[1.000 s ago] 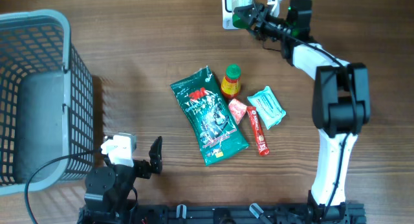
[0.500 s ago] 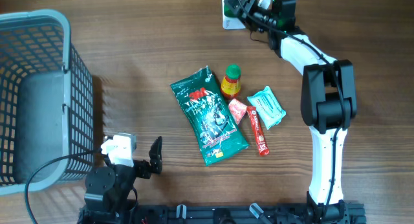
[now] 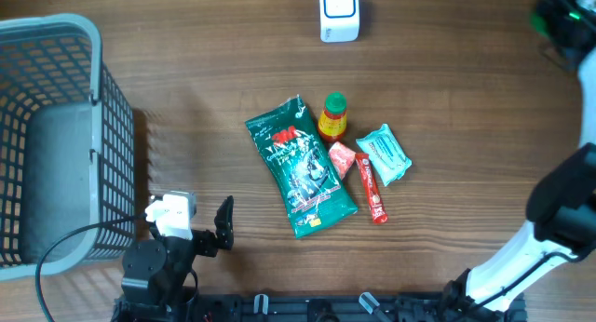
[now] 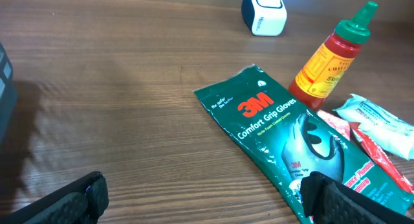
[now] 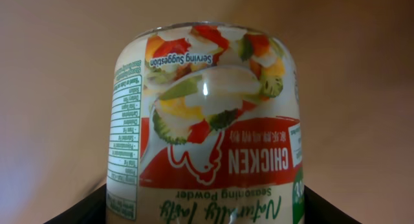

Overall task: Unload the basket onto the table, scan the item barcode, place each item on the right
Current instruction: 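Carry the jar with the right gripper off to the right side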

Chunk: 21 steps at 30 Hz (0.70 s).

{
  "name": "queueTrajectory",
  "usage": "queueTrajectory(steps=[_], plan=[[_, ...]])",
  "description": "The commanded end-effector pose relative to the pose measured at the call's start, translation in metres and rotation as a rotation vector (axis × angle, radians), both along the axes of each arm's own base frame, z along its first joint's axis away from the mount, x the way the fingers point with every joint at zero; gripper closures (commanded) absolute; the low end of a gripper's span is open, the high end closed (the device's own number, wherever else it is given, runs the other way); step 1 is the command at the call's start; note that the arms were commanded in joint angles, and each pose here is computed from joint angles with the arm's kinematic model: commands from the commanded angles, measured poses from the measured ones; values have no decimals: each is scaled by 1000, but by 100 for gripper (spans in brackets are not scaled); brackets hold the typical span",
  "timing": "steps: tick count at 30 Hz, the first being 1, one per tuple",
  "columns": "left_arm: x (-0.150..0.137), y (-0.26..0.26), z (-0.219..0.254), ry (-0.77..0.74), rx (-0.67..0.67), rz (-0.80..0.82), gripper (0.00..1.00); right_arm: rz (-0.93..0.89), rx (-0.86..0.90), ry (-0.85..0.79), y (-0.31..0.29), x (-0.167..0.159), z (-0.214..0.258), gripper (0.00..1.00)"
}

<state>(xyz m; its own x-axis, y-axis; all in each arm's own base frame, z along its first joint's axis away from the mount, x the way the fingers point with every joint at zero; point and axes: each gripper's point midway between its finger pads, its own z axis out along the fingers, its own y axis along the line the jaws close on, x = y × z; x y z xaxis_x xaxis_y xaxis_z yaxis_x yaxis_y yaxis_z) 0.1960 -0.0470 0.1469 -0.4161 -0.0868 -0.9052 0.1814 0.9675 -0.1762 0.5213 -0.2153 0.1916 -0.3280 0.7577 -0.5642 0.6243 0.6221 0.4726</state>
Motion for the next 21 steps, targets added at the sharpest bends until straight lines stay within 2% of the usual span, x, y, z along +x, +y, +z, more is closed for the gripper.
queueTrajectory(steps=[1, 4, 6, 10, 12, 14, 16, 18, 21], plan=[[-1, -3, 1, -12, 10, -24, 0, -239, -166, 250, -90, -53, -71, 39], [-1, -3, 1, -12, 10, -24, 0, -286, -181, 359, -138, -86, -114, 39], [-1, -3, 1, -12, 10, -24, 0, -336, -166, 411, -162, -109, -136, 36], [-1, -3, 1, -12, 10, -24, 0, -318, -229, 500, -200, -141, -162, 30], [-1, -3, 1, -12, 10, -24, 0, -363, -251, 552, -213, -159, -167, 30], [-1, -3, 1, -12, 10, -24, 0, -389, -269, 563, -222, -167, -164, 16], [-1, -3, 1, -12, 10, -24, 0, -385, -258, 529, -224, -160, -150, 0], [-1, -3, 1, -12, 10, -24, 0, -304, -186, 437, -212, -138, -126, 0], [-1, -3, 1, -12, 10, -24, 0, -361, -89, 315, -199, -127, -66, 1]])
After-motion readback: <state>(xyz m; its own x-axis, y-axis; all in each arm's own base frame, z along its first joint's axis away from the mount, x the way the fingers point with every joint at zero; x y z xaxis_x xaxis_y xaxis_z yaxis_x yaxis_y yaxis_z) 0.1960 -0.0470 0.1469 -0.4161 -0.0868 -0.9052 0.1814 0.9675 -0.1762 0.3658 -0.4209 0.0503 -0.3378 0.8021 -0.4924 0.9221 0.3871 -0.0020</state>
